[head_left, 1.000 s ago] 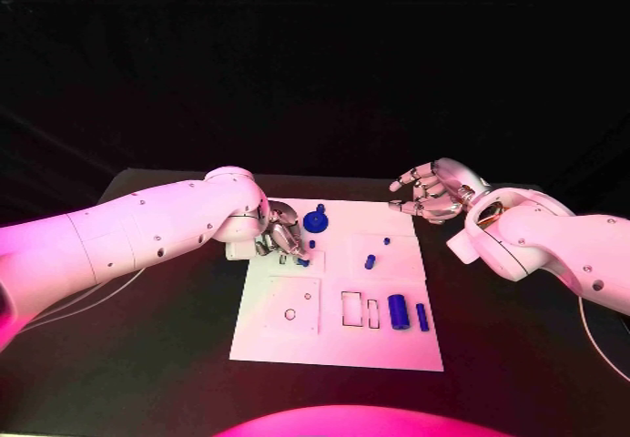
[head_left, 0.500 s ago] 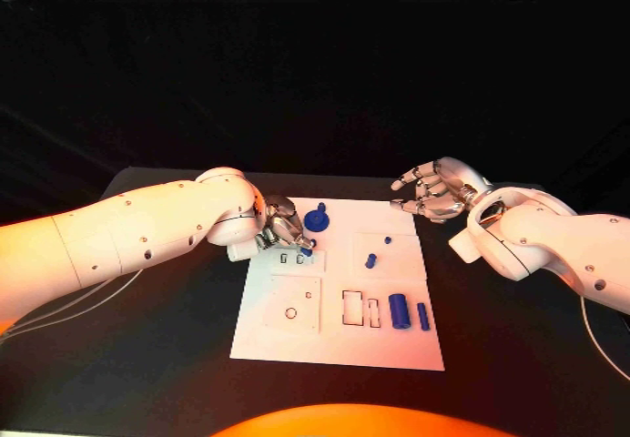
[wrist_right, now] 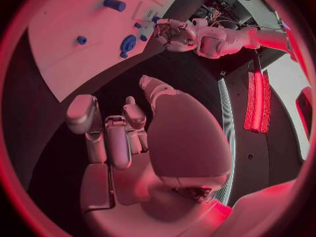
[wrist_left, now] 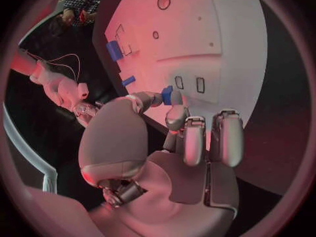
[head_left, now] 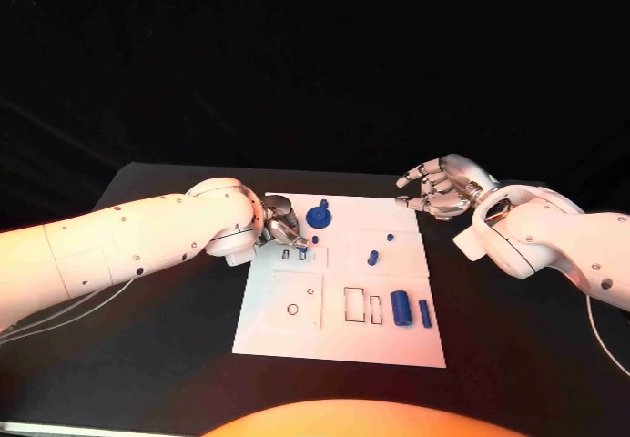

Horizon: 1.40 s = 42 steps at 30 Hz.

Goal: Assemble the parts on the task board

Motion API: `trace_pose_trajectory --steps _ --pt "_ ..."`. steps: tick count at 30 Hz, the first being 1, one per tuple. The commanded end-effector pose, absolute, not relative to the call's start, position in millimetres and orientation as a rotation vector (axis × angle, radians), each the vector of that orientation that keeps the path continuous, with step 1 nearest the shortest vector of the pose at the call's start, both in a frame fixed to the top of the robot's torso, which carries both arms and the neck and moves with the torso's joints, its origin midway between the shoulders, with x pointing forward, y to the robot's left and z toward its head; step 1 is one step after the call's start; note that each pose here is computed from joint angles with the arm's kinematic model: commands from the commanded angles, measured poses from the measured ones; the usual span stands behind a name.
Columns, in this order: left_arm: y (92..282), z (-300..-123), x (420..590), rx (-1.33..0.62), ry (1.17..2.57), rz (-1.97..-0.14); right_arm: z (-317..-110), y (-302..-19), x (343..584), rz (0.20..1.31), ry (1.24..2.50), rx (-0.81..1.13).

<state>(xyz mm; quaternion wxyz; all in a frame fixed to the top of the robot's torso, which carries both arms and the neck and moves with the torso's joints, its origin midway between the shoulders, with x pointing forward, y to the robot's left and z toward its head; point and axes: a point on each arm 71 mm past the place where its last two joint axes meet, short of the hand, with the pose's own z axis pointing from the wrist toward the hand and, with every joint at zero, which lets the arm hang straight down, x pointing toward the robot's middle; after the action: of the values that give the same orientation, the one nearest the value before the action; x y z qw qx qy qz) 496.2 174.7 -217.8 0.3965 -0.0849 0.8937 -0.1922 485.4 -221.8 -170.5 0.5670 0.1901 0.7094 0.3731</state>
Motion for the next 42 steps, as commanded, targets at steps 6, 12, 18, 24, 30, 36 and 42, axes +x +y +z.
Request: trace_pose_trajectory --steps 6,12,18,24,30,36,42 --pt "176.9 -220.7 493.6 -0.186 2.184 -0.442 -169.3 -223.6 485.6 0.870 1.643 0.432" --pt "175.6 -227.1 491.3 -0.181 2.199 -0.437 -168.1 -225.2 486.3 0.873 1.619 0.447" --pt "174.7 -230.4 490.1 -0.172 2.216 -0.434 -167.8 -225.9 486.4 0.873 1.613 0.452" --pt "174.7 -232.6 490.4 -0.164 2.230 -0.426 -167.7 -226.0 486.3 0.874 1.611 0.453" --pt "173.2 -235.0 489.3 -0.148 2.250 -0.422 -168.0 -225.2 486.3 0.874 1.617 0.453" --pt "172.3 -237.1 487.4 -0.129 2.273 -0.419 -168.3 -225.3 486.5 0.873 1.620 0.454" --pt "171.9 -237.8 486.3 -0.119 2.283 -0.420 -169.0 -225.2 486.8 0.870 1.627 0.456"
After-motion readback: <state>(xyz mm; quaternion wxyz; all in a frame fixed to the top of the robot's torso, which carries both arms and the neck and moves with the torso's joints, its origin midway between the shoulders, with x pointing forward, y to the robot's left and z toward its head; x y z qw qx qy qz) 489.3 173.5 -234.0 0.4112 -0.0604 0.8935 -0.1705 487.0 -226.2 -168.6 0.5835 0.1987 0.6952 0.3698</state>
